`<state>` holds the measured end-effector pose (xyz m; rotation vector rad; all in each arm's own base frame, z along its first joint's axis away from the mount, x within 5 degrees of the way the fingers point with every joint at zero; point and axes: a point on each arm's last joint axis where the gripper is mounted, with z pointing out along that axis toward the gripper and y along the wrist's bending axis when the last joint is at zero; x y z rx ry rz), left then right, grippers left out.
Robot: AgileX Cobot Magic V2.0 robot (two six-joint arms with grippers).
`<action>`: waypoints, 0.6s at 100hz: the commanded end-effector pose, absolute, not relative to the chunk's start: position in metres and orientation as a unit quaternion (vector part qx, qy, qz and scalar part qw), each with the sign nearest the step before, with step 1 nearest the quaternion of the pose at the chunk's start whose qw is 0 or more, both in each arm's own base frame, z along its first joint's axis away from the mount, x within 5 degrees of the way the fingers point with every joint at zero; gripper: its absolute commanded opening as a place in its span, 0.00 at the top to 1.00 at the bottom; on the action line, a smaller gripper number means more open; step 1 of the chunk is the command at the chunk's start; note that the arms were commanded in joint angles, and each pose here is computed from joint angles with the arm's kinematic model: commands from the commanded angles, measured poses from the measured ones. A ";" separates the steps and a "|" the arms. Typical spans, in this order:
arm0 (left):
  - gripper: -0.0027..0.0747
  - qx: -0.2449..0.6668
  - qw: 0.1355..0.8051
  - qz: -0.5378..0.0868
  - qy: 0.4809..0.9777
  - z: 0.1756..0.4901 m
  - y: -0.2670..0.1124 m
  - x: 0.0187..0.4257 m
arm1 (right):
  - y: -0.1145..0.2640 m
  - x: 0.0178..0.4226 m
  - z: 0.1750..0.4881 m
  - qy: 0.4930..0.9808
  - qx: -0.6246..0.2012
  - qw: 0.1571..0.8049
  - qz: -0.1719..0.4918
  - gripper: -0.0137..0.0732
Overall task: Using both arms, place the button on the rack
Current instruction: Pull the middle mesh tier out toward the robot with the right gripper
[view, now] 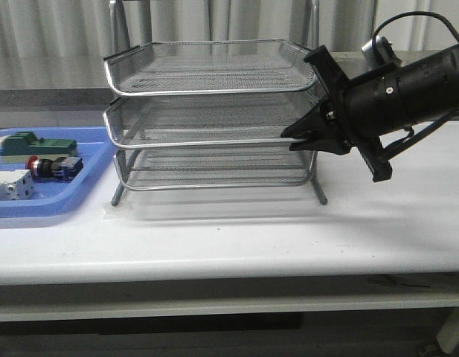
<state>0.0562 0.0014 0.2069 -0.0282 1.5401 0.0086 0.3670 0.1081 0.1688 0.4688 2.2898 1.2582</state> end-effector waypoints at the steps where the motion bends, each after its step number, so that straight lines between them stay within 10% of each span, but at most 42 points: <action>1: 0.99 -0.013 0.745 0.000 0.667 0.204 0.001 0.055 | 0.111 0.357 0.183 0.832 0.137 0.246 0.478 0.80; 60: 0.99 -0.013 0.745 0.000 0.667 0.204 0.001 0.055 | 0.096 0.263 0.169 0.868 0.103 0.223 0.432 0.80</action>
